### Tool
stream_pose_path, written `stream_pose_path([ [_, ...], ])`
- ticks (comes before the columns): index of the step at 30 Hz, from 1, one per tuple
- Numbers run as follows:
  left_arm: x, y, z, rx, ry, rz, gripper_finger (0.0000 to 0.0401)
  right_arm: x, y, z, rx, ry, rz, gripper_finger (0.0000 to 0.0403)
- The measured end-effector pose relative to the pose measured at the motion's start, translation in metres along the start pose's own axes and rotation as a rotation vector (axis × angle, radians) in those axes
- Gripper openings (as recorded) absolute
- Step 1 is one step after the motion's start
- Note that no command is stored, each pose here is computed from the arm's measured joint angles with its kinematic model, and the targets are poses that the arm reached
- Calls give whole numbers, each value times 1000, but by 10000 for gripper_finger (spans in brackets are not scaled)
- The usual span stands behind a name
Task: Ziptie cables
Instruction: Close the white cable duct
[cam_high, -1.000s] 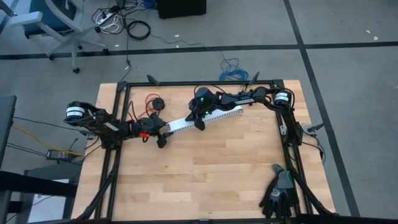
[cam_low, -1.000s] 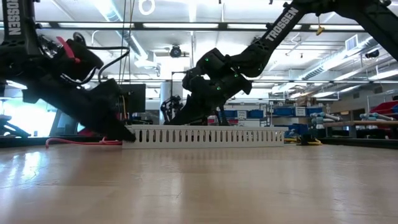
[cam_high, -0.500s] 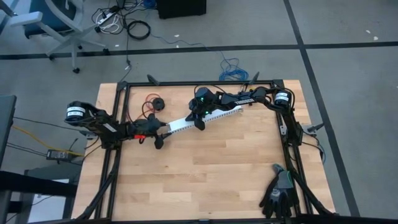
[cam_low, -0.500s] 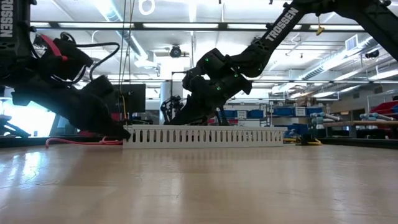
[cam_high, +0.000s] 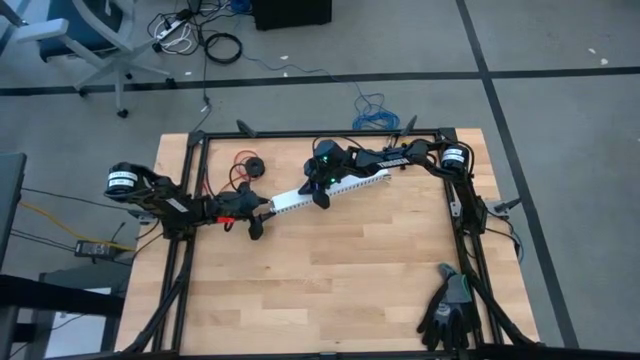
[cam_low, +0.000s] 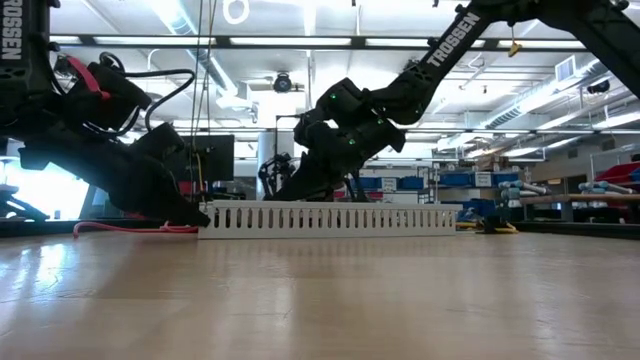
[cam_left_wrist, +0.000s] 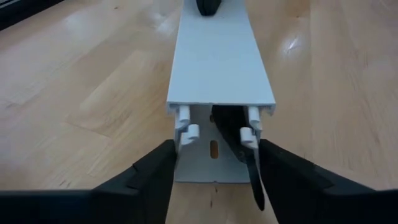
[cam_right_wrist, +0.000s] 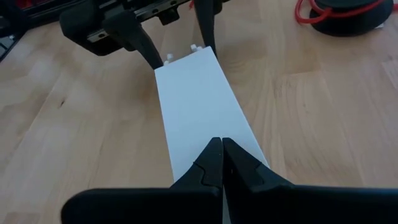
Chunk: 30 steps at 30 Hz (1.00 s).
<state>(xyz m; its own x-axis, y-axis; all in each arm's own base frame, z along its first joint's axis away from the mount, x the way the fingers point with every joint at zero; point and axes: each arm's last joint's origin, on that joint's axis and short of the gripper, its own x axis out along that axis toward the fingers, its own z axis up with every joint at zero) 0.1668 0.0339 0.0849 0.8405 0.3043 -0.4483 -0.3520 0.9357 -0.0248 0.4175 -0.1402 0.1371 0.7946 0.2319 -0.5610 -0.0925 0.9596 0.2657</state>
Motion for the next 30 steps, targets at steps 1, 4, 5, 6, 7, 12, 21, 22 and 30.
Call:
stream_pose_path([
  [1, 0, 0, 0, 0, 0, 0, 222, 0, 0, 0, 0, 0, 0, 0],
  [4, 0, 0, 0, 0, 0, 0, 216, 0, 0, 0, 4, 0, 2, 0],
  [5, 0, 0, 0, 0, 0, 0, 216, -2, 1, 1, 11, -1, 1, 0],
  [6, 0, 0, 0, 0, 0, 0, 215, -4, 2, 3, 17, 2, -4, 0],
  [7, 0, 0, 0, 0, 0, 0, 215, -7, 4, 5, 16, 1, -8, 0],
  [12, 0, 0, 0, -1, 3, 1, 214, -42, 20, 25, -34, 39, -49, 0],
  [21, 0, 0, 0, -1, 6, 1, 214, -100, 25, 13, 1, 220, -224, 0],
  [22, 0, 0, 0, -1, 6, 1, 214, -101, 23, 9, 18, 223, -229, 0],
  [30, 0, 0, -1, -3, 6, 2, 214, -53, 4, -20, 67, 125, -130, 0],
])
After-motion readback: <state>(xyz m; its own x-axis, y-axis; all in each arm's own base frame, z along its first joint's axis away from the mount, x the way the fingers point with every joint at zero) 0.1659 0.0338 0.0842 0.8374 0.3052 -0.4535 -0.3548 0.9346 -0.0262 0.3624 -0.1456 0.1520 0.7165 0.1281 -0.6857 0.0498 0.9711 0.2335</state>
